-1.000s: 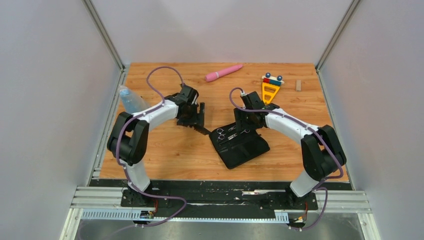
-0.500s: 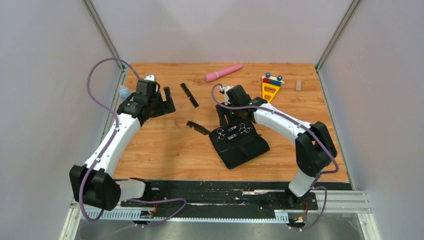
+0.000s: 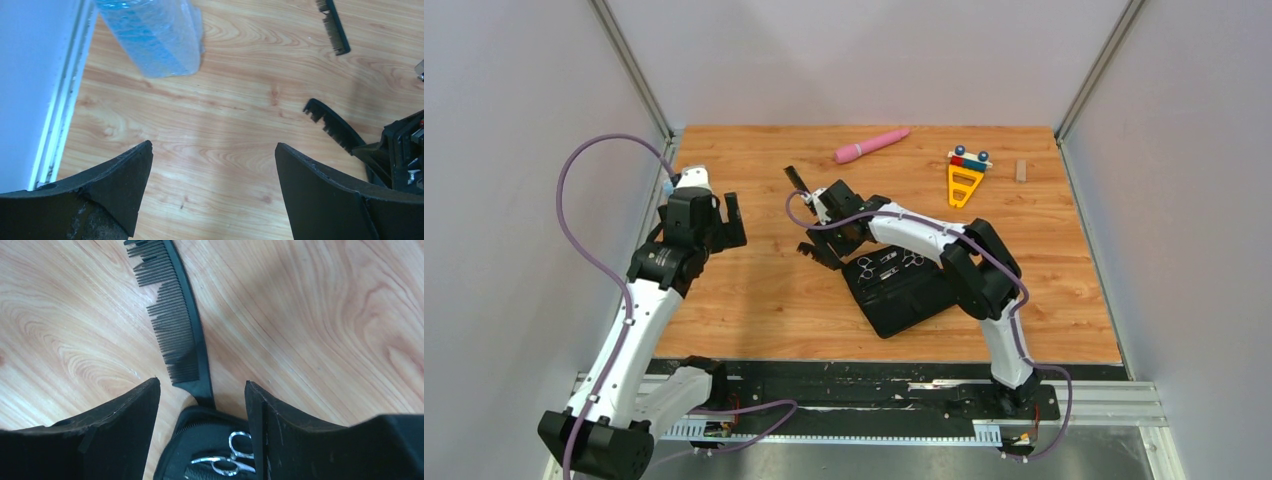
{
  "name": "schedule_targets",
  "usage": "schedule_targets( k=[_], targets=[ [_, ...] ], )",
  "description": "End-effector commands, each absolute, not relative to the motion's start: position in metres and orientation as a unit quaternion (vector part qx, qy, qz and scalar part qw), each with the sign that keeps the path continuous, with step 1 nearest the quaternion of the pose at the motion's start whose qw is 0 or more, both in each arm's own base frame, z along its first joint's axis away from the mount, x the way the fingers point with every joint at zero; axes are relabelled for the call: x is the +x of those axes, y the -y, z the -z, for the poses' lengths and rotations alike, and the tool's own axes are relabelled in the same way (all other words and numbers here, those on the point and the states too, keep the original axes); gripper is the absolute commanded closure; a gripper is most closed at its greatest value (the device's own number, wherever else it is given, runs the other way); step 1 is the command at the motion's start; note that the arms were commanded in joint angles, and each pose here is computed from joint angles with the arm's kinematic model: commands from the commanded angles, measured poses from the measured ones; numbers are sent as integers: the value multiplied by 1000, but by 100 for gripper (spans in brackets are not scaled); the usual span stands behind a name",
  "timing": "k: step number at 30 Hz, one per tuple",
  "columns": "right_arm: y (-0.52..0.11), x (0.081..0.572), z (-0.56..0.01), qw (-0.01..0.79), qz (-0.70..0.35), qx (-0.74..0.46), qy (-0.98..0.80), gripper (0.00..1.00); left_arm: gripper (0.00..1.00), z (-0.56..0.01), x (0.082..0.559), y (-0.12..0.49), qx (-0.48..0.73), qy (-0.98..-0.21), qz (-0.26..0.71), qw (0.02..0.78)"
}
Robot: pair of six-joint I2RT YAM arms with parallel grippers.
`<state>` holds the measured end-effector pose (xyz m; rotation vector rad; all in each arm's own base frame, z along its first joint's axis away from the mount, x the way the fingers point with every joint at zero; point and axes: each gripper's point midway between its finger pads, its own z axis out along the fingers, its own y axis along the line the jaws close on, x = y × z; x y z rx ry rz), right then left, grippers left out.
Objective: Sort the hair-cutting tools
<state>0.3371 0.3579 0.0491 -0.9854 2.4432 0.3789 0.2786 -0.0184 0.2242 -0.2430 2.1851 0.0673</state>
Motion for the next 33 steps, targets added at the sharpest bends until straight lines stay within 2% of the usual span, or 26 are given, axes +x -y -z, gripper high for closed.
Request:
schedule_targets(
  k=[1, 5, 8, 15, 20, 26, 29, 33],
  targets=[
    [-380, 344, -50, 252, -135, -395, -873, 36, 0, -234, 277, -5, -118, -864, -81, 483],
    [-388, 337, -30, 236, -118, -415, -871, 37, 0, -235, 274, -13, -134, -858, -98, 485],
    [-394, 326, -16, 221, -106, -429, -869, 41, 0, -236, 270, -23, -149, -853, -122, 485],
    [-402, 272, -3, 182, -60, -469, -862, 66, 0, -236, 265, -29, -159, -850, -134, 484],
    [-410, 220, -10, 144, -72, -467, -870, 72, 0, -237, 264, -30, -161, -848, -133, 487],
    [-410, 177, -18, 85, -85, -446, -887, 73, 0, -236, 264, -30, -162, -849, -129, 486],
    [-409, 173, -33, 89, -92, -439, -889, 73, 0, -236, 263, -30, -163, -848, -128, 487],
    [-406, 197, -54, 137, -78, -443, -883, 60, 0, -237, 263, -29, -162, -848, -124, 489]
  ],
)
